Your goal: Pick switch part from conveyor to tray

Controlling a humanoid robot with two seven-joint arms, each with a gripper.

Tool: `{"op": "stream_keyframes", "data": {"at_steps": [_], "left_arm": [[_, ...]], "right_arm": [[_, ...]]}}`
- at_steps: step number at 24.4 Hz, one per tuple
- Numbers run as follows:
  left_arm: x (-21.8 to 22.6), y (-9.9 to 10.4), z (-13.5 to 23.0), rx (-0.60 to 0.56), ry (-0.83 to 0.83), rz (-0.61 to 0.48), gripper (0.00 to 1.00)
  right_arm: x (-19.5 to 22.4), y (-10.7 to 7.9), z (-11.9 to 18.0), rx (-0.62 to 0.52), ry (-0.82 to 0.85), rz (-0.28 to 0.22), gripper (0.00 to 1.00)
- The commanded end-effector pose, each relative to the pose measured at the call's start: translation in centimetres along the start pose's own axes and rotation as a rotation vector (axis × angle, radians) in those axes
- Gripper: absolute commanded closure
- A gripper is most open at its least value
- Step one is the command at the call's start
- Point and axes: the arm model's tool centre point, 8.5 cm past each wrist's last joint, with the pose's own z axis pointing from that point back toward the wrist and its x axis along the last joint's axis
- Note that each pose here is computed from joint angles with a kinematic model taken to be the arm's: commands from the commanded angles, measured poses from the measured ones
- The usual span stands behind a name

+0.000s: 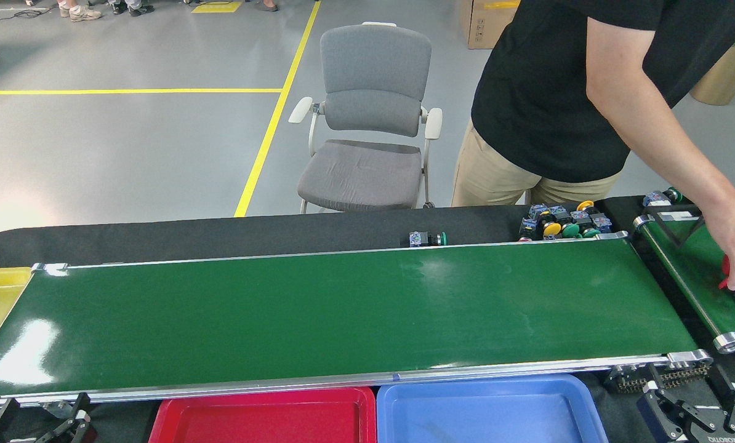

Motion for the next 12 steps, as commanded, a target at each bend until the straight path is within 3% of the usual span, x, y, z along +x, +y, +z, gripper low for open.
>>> {"op": "stream_keyframes", "data": {"at_steps": [1, 12], "left_arm": [[-0.4, 0.6, -0.1, 0.017, -0.005, -0.024, 0.0], [-0.8, 0.5, -0.2, 0.021, 0.013, -0.003, 0.0]], "right_arm": [[-0.3, -1.0, -0.2, -0.016, -0.009, 0.021, 0.02], [0.6, -0.1, 0.0, 0.008, -0.045, 0.018, 0.02]]}}
